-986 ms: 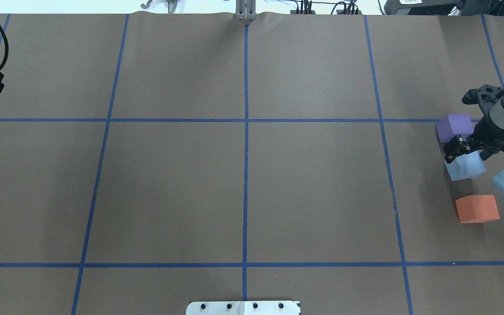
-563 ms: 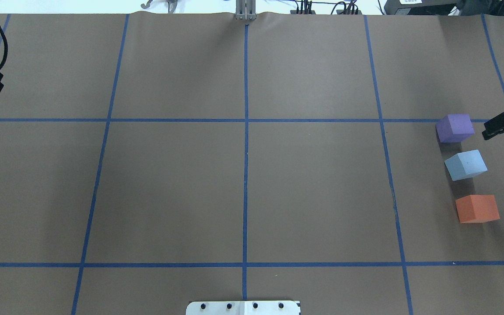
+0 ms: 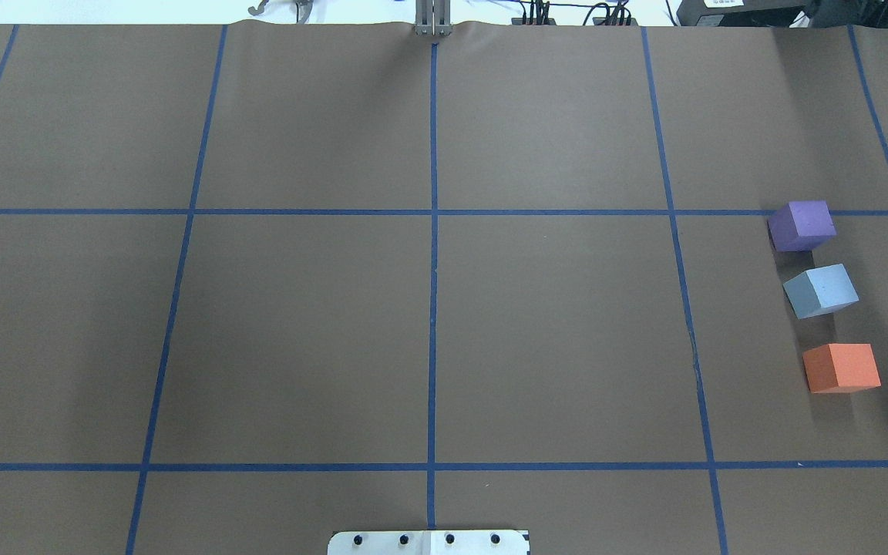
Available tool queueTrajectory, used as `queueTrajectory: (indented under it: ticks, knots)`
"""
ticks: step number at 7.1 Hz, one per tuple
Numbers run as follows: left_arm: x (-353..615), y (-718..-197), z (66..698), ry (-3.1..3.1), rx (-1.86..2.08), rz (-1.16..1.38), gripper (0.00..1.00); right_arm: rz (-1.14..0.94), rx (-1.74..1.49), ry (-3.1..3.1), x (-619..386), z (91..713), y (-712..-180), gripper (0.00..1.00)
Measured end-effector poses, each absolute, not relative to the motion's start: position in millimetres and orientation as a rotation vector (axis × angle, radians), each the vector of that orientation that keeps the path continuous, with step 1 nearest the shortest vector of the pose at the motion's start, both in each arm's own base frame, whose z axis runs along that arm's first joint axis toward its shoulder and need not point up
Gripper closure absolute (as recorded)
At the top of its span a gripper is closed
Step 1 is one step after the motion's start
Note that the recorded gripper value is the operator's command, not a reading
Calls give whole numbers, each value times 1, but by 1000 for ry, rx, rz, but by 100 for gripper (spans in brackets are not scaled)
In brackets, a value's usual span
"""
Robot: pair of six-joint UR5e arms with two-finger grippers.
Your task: Place blue block between orange and purple blocks
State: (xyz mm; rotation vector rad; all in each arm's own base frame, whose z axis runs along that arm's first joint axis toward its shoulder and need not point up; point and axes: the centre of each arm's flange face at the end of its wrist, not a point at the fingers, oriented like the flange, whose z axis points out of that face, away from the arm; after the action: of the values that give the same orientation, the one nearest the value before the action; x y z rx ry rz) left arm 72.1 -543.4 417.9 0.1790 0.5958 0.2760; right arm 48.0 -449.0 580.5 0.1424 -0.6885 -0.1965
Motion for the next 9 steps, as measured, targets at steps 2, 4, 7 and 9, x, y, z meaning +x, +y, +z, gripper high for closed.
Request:
queueTrajectory:
  ticks: [2, 4, 7, 9]
  knots:
    - [9, -537, 465, 599, 182, 343, 0, -157, 122, -777, 78, 606, -418, 0]
    - [-39, -506, 531, 640, 145, 351, 0, -110, 88, -810, 88, 630, -403, 0]
    - [-67, -489, 600, 654, 108, 310, 0, 6, 51, -816, 90, 625, -407, 0]
    - [-74, -483, 621, 660, 79, 285, 0, 5, 67, -816, 87, 613, -416, 0]
